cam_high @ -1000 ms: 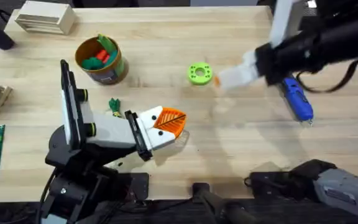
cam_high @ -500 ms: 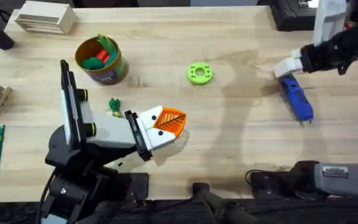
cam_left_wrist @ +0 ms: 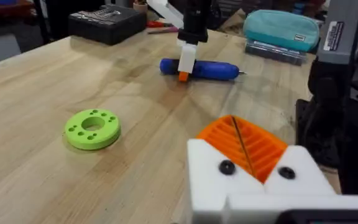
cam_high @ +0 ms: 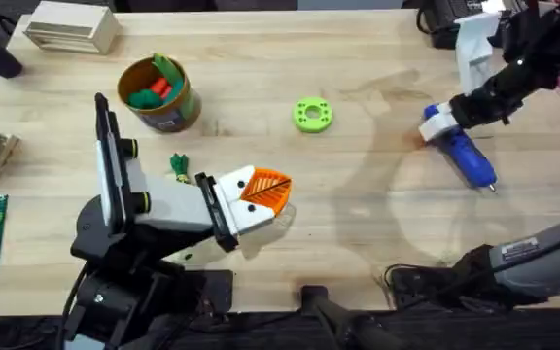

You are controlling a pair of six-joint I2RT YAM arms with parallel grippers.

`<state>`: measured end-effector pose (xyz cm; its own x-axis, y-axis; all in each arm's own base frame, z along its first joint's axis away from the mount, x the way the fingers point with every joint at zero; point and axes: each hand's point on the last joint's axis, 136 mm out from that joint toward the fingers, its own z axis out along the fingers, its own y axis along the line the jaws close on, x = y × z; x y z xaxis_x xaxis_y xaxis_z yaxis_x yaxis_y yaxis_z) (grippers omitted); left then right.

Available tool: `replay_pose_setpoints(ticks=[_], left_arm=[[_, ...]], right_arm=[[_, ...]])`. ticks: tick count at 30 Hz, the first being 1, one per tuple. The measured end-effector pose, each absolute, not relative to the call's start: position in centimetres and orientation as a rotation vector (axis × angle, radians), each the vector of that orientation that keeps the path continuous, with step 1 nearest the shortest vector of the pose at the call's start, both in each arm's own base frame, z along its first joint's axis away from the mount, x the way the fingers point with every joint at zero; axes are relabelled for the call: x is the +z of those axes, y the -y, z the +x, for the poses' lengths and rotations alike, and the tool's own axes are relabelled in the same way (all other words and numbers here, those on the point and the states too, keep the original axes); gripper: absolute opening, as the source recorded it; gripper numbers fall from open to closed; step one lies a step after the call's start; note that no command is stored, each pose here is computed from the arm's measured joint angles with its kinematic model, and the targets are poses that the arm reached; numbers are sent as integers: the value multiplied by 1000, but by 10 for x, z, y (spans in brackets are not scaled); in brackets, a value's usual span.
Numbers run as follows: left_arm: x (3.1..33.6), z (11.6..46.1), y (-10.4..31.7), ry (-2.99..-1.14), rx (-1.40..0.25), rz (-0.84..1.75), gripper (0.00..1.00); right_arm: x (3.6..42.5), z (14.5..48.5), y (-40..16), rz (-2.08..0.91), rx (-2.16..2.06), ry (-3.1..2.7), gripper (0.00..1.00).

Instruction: Pick up the gripper from the table and insert it into the empty holder that is missing its gripper. Then pick up a screw, insert it into the mounting hole, and use the screwdriver to tighten it. Finally, clean up the table by picking up the vegetable and placing it into the bucket.

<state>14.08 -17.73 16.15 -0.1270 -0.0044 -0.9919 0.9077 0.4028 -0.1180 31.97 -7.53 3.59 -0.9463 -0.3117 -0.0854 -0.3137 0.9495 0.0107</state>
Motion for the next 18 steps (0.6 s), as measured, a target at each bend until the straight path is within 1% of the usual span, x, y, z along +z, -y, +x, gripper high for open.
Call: replay_pose_setpoints(ticks=[2,3,5,6,7,8,12,15,16,18], left_arm=[[162,141,177,-1483,-972,850,4],[162,141,177,-1484,-972,850,4],[162,141,177,-1483,-972,850,4],[161,141,177,-1484,-972,850,4],[162,141,177,-1484,-972,850,4],[162,141,177,-1484,-972,850,4],[162,141,177,-1483,-972,850,4],[162,141,177,-1483,-972,850,4],[162,141,177,-1483,-972,850,4],[162,141,177,-1483,-972,850,4]], right_arm=[[36,321,76,-487,29,-3017,822],[36,322,76,-490,26,-3013,740],[36,323,77,-495,20,-3007,503],[36,326,78,-495,9,-2995,144],[36,327,79,-491,5,-2992,47],[36,327,78,-487,11,-2993,25],[36,323,77,-477,24,-3010,29],[43,326,78,-429,9,-2992,29],[71,341,82,-365,-58,-2881,29],[105,352,84,-334,-120,-2762,29]])
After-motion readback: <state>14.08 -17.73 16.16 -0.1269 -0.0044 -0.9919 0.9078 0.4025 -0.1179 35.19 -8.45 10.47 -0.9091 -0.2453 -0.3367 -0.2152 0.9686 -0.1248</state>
